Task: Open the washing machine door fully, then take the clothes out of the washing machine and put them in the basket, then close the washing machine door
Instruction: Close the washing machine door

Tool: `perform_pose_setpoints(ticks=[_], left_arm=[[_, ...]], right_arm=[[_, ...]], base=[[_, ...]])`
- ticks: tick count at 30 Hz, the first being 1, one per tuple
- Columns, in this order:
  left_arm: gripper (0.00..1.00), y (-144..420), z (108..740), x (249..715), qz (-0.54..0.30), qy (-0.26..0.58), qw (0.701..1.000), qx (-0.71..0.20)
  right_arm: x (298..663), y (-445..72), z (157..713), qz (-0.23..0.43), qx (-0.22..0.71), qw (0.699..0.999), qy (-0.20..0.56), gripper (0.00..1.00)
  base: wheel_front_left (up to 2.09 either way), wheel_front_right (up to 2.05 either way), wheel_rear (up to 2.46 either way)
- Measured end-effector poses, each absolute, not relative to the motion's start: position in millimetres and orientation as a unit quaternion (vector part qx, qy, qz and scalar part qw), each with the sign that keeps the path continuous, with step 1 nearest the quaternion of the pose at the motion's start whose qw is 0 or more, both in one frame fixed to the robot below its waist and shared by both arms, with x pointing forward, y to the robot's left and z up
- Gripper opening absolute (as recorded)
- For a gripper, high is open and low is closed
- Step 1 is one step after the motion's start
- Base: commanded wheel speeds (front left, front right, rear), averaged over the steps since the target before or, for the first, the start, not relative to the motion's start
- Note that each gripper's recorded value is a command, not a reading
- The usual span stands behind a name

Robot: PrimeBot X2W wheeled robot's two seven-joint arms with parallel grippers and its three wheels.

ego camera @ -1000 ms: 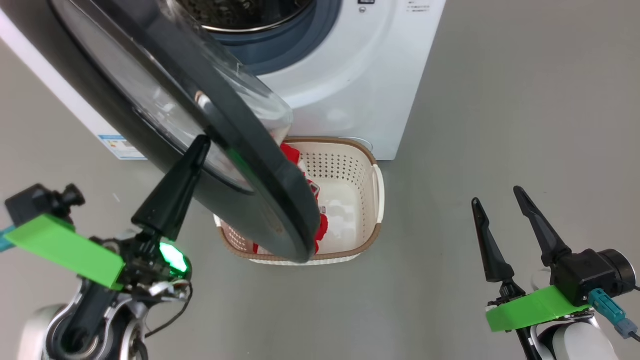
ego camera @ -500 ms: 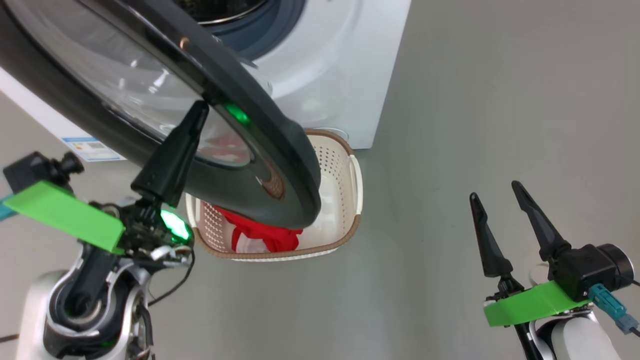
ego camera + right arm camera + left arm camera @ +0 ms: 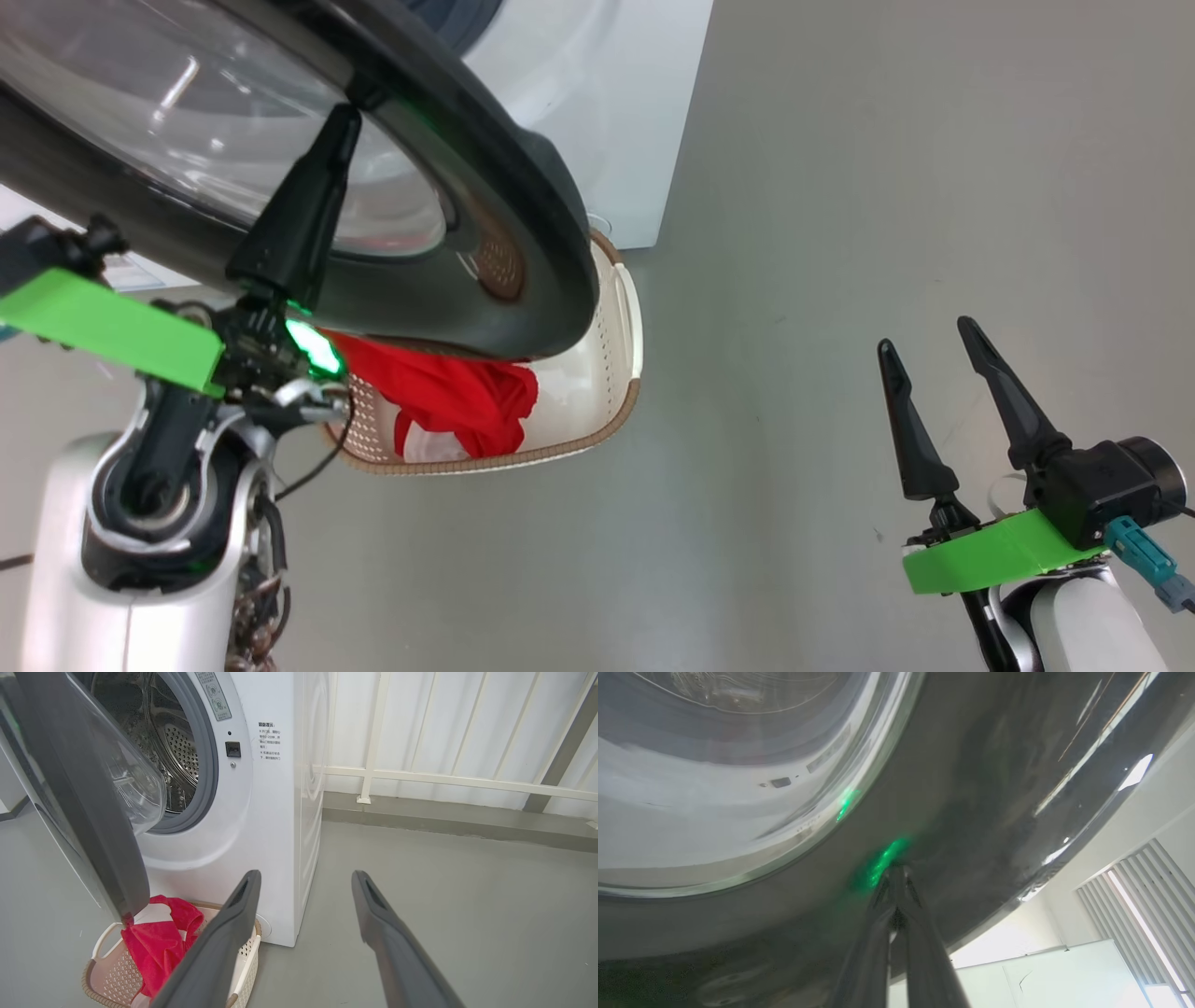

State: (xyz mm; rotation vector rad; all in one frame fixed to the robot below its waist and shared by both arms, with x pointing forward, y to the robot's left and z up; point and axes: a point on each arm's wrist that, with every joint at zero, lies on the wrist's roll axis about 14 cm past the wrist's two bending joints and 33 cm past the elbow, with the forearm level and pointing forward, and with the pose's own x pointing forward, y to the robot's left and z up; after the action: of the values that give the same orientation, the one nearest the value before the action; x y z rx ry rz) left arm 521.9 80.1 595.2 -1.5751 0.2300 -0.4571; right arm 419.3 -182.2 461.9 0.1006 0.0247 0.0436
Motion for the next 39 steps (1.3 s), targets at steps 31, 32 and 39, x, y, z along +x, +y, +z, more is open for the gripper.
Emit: perform_pose_setpoints(ticks=[31, 32, 39], left_arm=[[0.00, 50, 588, 593, -0.215, 0.093, 0.668, -0.707], [0.00, 48, 589, 596, -0.217, 0.092, 0.667, -0.707], [0.00, 41, 583, 612, -0.217, 0.091, 0.662, -0.712]], right_arm=[[430, -196, 441, 0.004, 0.042, 0.998, 0.036, 1.00], [431, -197, 439, 0.002, 0.042, 0.998, 0.037, 1.00], [432, -202, 434, -0.005, 0.039, 0.998, 0.043, 1.00]], base=[[0.00, 0.00, 0.00], [0.00, 0.00, 0.00], [0.00, 0.00, 0.00]])
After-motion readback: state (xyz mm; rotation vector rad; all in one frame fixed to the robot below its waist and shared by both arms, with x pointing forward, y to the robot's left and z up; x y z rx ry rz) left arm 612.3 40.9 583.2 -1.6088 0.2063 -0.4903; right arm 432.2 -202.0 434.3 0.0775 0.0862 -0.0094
